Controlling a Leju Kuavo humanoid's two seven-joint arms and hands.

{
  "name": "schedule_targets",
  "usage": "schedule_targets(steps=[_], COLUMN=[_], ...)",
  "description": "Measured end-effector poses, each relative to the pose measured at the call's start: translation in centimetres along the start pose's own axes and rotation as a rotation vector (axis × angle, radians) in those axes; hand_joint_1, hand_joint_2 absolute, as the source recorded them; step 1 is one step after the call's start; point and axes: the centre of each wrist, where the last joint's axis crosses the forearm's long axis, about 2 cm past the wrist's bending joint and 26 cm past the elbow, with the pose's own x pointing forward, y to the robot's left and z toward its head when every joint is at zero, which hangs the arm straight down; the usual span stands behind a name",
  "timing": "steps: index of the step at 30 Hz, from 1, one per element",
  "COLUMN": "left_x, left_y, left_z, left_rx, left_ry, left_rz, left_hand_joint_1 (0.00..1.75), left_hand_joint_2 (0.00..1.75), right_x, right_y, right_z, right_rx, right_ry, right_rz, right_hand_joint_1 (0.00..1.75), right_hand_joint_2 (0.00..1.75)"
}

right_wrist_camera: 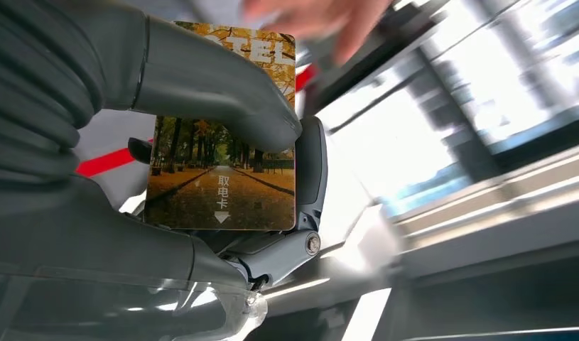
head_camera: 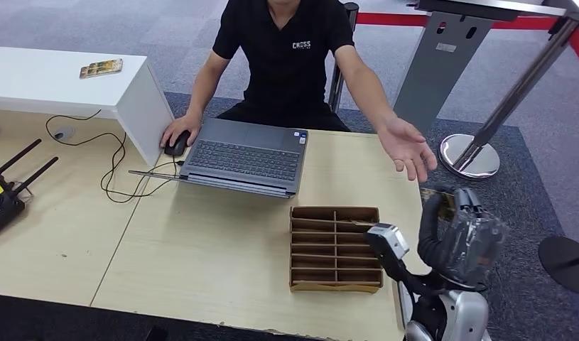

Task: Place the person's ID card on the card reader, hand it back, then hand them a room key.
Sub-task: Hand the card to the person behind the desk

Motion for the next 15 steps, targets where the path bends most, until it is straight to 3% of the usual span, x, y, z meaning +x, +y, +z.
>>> schedule_targets(steps=[4, 15], left_x=[0.0, 0.0], left_y=[0.0, -0.1], left_z=[0.0, 0.1], left_rx=[0.001, -0.001], left_ry=[0.001, -0.009], left_rz=[-0.004, -0.01], left_hand_joint_1=[0.0, 0.0], left_hand_joint_2=[1.75, 1.75], right_x=[1.6, 3.6], right_y=[2.1, 5.7], right_z=[1.3, 3.6], right_rx=[0.072, 0.176], right_ry=[-0.179, -0.126], right_rz=[-0.098, -0.169], right_hand_joint_1=[1.75, 1.75], right_hand_joint_2=[1.75, 1.75])
